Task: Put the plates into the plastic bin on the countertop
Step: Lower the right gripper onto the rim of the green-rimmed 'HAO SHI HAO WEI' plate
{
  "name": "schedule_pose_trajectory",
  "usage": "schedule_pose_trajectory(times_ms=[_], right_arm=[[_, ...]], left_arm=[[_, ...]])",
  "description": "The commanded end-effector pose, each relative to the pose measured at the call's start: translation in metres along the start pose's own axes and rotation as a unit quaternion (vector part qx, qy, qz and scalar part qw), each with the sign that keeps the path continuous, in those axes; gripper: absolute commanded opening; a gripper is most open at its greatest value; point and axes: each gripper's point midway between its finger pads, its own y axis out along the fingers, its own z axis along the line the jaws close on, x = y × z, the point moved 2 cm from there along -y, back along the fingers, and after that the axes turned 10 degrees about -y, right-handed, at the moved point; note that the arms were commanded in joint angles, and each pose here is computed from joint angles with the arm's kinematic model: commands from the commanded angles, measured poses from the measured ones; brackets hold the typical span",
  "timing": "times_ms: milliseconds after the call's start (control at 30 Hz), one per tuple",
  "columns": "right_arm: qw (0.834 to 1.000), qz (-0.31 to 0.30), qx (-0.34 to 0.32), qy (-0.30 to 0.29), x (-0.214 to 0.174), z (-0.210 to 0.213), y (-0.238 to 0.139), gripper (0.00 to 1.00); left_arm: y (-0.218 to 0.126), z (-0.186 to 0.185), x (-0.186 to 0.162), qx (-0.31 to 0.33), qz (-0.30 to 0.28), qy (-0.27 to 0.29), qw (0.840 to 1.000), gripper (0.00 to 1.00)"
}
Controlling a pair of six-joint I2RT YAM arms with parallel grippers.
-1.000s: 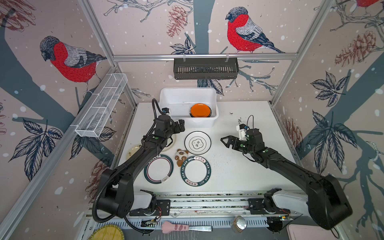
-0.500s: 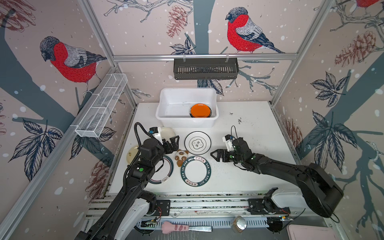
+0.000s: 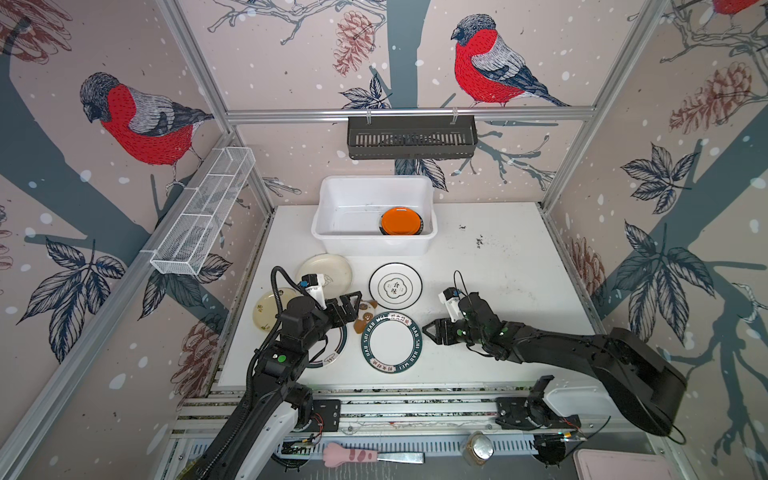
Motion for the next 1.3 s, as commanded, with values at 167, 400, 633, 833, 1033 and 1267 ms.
schedule_pose_trajectory(times_ms=[167,400,633,833,1033,1267], right_arm=[[0.999,-0.02,0.038,0.004,0.001,0.01,0.006,0.59],[0.998,0.002,0.057,0.008,-0.007,0.013,0.019,0.44],[0.999,0.023,0.047,0.003,-0.013,0.013,0.031,0.3],[0.999,0.041,0.03,0.003,-0.015,0.01,0.04,0.26],[0.999,0.049,0.014,0.008,-0.018,0.006,0.044,0.21],[0.999,0.049,0.003,0.013,-0.017,0.003,0.045,0.18]], left_arm=[[0.001,-0.011,0.008,-0.038,-0.027,-0.005,0.999,0.98],[0.005,-0.009,0.007,-0.035,-0.023,-0.005,0.999,0.98],[0.008,-0.003,0.006,-0.024,-0.026,-0.004,0.999,0.98],[0.01,-0.002,0.005,-0.025,-0.023,-0.003,0.999,0.98],[0.013,0.002,0.002,-0.019,-0.018,-0.003,1.0,0.98],[0.012,0.004,0.003,-0.013,-0.022,0.0,1.0,0.98]])
